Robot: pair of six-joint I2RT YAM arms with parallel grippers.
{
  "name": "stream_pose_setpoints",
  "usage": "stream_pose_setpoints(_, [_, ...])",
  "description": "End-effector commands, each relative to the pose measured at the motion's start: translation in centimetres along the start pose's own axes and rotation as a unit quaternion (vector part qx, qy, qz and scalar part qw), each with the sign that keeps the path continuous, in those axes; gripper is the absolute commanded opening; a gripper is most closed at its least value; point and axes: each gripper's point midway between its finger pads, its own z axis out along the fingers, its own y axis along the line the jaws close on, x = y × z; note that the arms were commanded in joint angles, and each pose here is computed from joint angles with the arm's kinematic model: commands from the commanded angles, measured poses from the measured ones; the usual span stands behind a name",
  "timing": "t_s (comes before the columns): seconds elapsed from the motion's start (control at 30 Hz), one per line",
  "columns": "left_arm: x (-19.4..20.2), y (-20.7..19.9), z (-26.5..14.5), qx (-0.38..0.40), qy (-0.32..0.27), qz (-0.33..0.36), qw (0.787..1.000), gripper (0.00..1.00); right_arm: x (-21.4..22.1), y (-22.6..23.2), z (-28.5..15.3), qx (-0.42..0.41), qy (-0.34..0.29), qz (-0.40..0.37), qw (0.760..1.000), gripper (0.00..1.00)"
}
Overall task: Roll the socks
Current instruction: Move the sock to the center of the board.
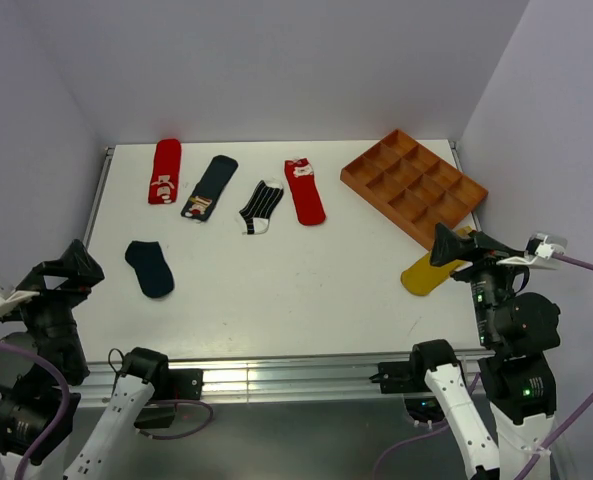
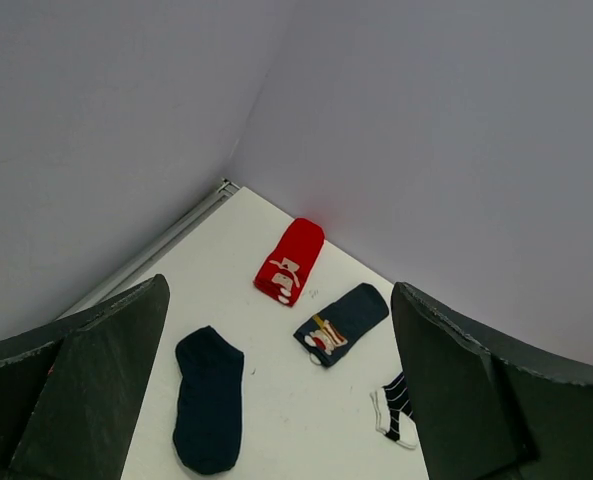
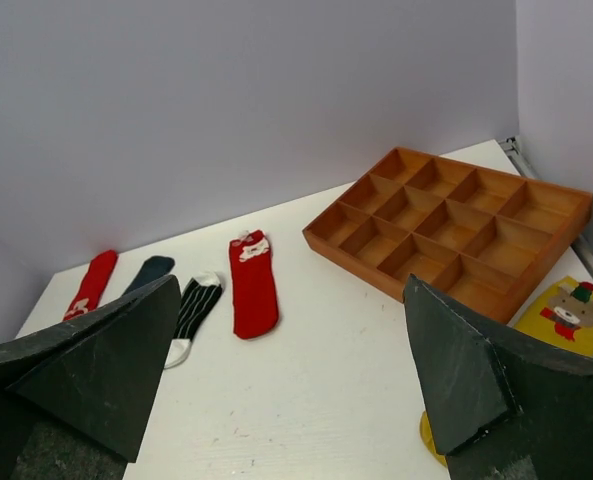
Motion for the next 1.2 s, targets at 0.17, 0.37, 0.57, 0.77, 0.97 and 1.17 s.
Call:
stream_pose_setpoints(0.17, [1.3,-0.8,0.6,0.012,0.018,0.016,1.000,0.99,0.3,0.1,0.8,0.005,0.006,0.009,1.000,1.00])
stream_pose_setpoints(0.37, [4.6,-2.0,1.8,0.025,0.063,0.027,0.997,0.99,1.9,1.3,1.5,-0.028,0.029,0.028,0.999,1.00])
stream_pose_setpoints(0.57, [9.9,-3.6,3.1,0.034,0.139,0.032,0.989,0.99,5.2,3.8,2.8,-0.081,0.111,0.058,0.989,1.00])
stream_pose_setpoints(0.77, [18.1,-5.2,4.4,0.047,0.239,0.038,0.969,0.99,9.2,6.9,3.8,-0.153,0.197,0.102,0.963,1.00])
stream_pose_setpoints(0.97, [23.8,-5.9,6.6,0.003,0.304,0.033,0.952,0.99,10.3,7.3,4.4,-0.165,0.206,0.110,0.958,1.00])
stream_pose_setpoints(1.17, [28.2,-3.4,10.0,-0.101,0.325,0.043,0.940,1.00,11.4,7.3,4.2,-0.174,0.217,0.112,0.954,1.00])
